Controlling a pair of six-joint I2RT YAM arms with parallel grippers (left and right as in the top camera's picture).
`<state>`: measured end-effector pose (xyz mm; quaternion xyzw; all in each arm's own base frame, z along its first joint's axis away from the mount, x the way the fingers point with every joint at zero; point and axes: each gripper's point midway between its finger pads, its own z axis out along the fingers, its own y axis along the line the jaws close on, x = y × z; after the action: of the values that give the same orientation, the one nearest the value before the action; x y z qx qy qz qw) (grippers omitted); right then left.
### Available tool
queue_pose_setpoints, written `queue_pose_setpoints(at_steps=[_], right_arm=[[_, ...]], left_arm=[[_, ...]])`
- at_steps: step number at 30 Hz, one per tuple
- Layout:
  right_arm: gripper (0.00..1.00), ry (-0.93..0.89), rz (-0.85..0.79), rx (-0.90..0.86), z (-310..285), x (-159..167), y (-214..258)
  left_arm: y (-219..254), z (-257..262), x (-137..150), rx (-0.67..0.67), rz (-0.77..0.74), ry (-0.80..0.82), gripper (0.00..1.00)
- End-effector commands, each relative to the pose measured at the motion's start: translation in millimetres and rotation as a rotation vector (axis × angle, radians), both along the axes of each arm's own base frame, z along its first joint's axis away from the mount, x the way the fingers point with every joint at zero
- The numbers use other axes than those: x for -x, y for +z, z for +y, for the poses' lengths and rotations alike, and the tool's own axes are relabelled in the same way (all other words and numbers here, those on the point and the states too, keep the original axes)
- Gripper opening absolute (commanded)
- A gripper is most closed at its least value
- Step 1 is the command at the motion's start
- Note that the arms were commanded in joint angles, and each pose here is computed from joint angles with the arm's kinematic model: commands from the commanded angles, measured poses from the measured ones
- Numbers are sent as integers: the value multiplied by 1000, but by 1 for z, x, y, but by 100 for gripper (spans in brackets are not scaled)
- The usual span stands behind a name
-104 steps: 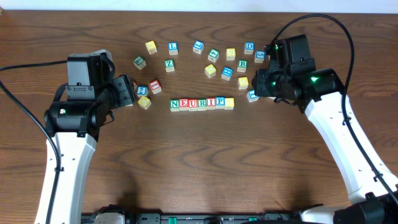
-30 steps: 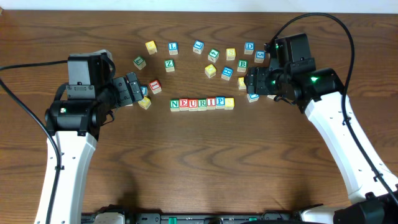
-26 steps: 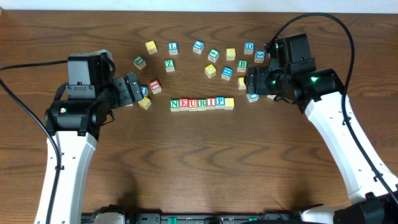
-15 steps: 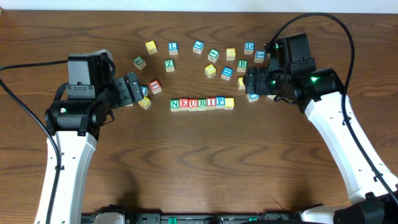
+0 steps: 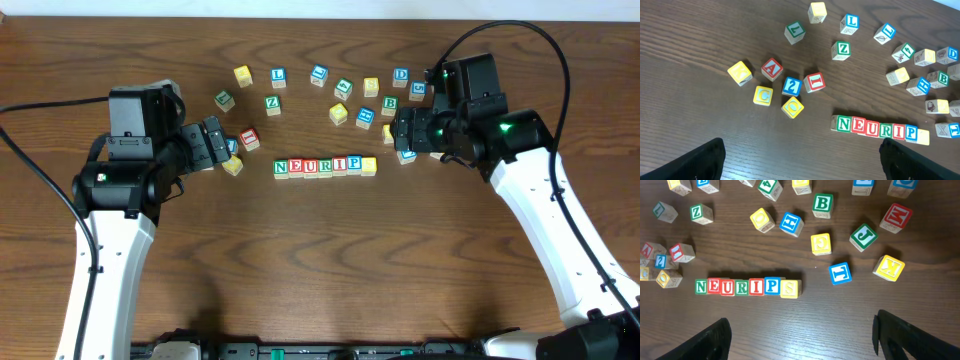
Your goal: Spell out NEURIPS
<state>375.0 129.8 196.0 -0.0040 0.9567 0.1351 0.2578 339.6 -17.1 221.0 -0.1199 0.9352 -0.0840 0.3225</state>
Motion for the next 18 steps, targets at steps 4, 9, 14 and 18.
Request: queue_pose_setpoints(at_steps=[4, 9, 14, 18], right_arm=[[88, -9, -20, 0, -2, -2, 7], [90, -14, -18, -3, -2, -2, 7], [91, -14, -18, -3, -2, -2, 7], [91, -13, -19, -3, -2, -2, 7]], left_arm=[[3, 3, -4, -10, -5, 1, 97], [2, 3, -4, -10, -1, 1, 97], [2, 3, -4, -10, 0, 1, 97], [2, 3, -4, -10, 0, 1, 97]])
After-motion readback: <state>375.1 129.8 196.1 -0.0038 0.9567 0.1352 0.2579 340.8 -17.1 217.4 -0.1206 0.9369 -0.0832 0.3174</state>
